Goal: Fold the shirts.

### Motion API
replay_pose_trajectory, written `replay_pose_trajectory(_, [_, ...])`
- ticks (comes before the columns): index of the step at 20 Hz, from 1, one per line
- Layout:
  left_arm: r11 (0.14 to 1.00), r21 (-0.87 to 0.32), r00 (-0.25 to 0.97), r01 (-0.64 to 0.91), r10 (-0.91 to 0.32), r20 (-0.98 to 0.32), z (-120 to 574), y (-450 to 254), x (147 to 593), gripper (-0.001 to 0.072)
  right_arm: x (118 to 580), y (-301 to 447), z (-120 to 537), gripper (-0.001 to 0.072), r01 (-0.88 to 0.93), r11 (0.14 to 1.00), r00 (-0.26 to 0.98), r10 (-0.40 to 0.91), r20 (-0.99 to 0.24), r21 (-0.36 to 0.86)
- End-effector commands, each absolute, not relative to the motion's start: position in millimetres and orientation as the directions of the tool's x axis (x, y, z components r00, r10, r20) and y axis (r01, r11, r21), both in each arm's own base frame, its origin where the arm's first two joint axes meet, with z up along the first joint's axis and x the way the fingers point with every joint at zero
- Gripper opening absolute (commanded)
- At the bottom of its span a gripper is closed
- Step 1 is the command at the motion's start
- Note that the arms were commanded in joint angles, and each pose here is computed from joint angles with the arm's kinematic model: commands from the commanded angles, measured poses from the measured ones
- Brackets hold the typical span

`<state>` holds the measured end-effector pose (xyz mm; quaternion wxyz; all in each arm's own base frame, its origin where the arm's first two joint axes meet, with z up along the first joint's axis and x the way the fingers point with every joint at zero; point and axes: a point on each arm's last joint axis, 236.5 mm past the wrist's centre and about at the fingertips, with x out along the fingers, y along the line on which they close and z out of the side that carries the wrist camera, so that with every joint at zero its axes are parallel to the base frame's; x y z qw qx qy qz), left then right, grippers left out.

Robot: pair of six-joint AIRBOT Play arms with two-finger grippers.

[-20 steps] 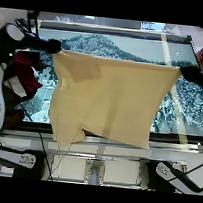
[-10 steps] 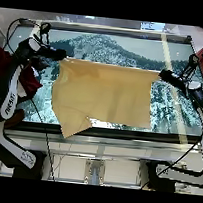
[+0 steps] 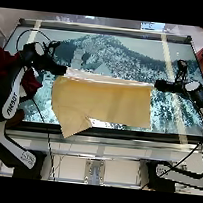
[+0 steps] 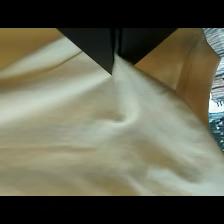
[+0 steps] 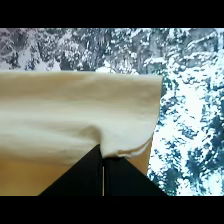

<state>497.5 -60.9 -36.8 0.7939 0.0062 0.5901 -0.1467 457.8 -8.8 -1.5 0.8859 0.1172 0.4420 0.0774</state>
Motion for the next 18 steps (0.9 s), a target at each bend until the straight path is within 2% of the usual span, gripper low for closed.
replay_pose_trajectory(1, [0.964,-0.144,0.154,0.225,-0.181,-0.971,-68.4,-51.6,473.8,0.0009,432.4,-7.2,-23.2,0.0029,-0.037,0.964,0.481,0.248,-0.841,0.263])
replay_pose_trajectory(5, [0.98,-0.068,0.103,0.189,-0.088,-0.991,-93.5,-29.6,465.5,0.0009,421.0,1.8,-39.3,0.0029,-0.047,0.959,0.41,0.274,-0.87,0.28])
replay_pose_trajectory(11, [0.981,-0.065,0.102,0.181,-0.084,-0.991,-94.4,-28.6,465.5,0.0012,400.9,20.8,-72.0,0.0033,-0.026,0.952,0.271,0.301,-0.914,0.306])
replay_pose_trajectory(12, [0.981,-0.067,0.096,0.18,-0.085,-0.992,-94.5,-28.6,464.0,0.0065,398.5,21.9,-73.2,0.0033,-0.018,0.95,0.26,0.305,-0.916,0.311])
replay_pose_trajectory(13, [0.981,-0.066,0.095,0.18,-0.085,-0.992,-94.1,-28.5,463.8,0.0256,395.6,23.0,-73.6,0.0058,-0.015,0.949,0.248,0.309,-0.918,0.316])
replay_pose_trajectory(14, [0.981,-0.066,0.097,0.18,-0.085,-0.992,-93.4,-28.3,464.0,0.0461,393.4,23.3,-74.0,0.0133,-0.001,0.947,0.238,0.311,-0.92,0.32])
replay_pose_trajectory(15, [0.982,-0.065,0.102,0.18,-0.085,-0.991,-91.0,-28.4,465.1,0.0548,391.1,23.9,-74.2,0.0228,0.017,0.945,0.229,0.316,-0.921,0.328])
replay_pose_trajectory(18, [0.983,-0.049,0.181,0.178,-0.081,-0.98,-54.0,-26.7,479.8,0.0546,384.1,25.3,-63.0,0.0234,0.021,0.94,0.215,0.327,-0.92,0.339])
